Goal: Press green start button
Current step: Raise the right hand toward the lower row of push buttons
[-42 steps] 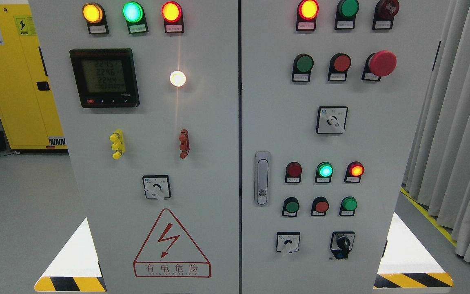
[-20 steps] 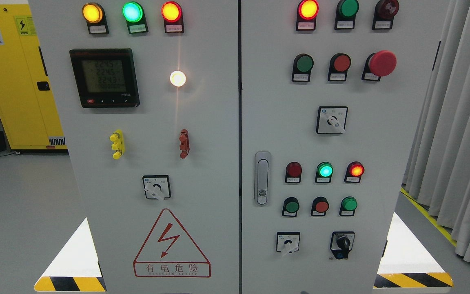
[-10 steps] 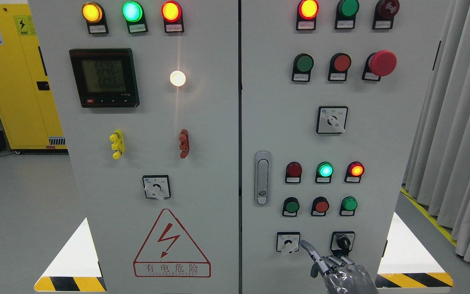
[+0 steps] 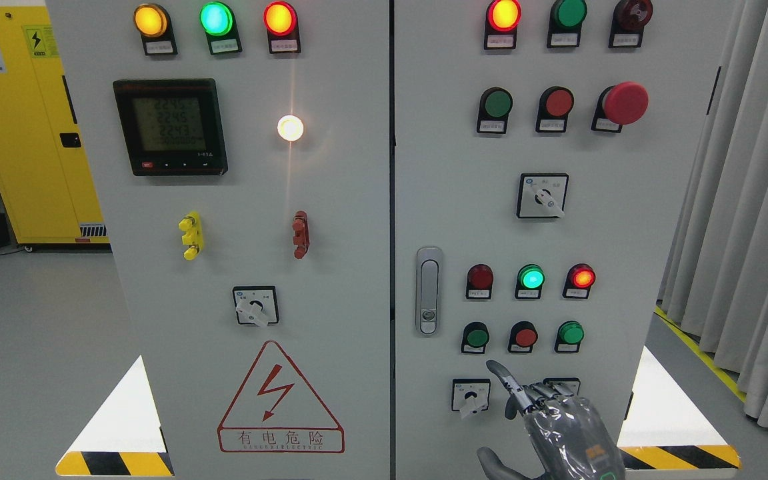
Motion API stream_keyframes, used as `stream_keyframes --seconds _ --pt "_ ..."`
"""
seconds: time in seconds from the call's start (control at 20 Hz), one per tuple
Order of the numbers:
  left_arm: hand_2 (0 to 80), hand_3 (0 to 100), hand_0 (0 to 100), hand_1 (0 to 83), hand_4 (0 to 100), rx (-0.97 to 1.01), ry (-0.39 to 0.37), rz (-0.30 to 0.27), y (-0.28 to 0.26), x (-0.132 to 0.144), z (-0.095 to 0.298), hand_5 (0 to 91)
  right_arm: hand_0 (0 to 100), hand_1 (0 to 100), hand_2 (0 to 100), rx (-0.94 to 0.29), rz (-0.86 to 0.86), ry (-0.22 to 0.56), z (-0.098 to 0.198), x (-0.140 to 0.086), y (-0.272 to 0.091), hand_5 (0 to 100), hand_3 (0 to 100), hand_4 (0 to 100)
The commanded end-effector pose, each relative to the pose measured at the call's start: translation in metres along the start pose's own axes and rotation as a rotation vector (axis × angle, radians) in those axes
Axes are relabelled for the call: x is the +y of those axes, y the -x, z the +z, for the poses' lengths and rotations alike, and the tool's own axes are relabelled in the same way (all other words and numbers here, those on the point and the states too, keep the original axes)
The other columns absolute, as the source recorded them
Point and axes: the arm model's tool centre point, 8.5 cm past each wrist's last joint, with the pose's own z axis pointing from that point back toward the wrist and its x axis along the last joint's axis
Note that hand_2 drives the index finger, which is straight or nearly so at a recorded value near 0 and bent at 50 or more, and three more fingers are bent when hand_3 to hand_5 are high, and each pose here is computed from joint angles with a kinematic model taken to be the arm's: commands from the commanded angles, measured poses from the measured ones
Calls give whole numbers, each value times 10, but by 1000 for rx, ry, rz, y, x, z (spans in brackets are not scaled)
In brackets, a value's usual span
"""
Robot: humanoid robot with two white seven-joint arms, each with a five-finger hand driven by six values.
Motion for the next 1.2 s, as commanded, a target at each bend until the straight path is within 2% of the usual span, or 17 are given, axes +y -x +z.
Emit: stream_keyframes --seconds 0.0,1.15 --pt "0 0 120 556 0 -30 2 2 -10 -1 -1 0 281 632 40 12 0 -34 -9 11 9 489 612 639" --pt "0 0 120 556 0 -30 4 2 -10 -1 -1 0 280 628 36 1 4 -17 -25 6 9 481 604 631"
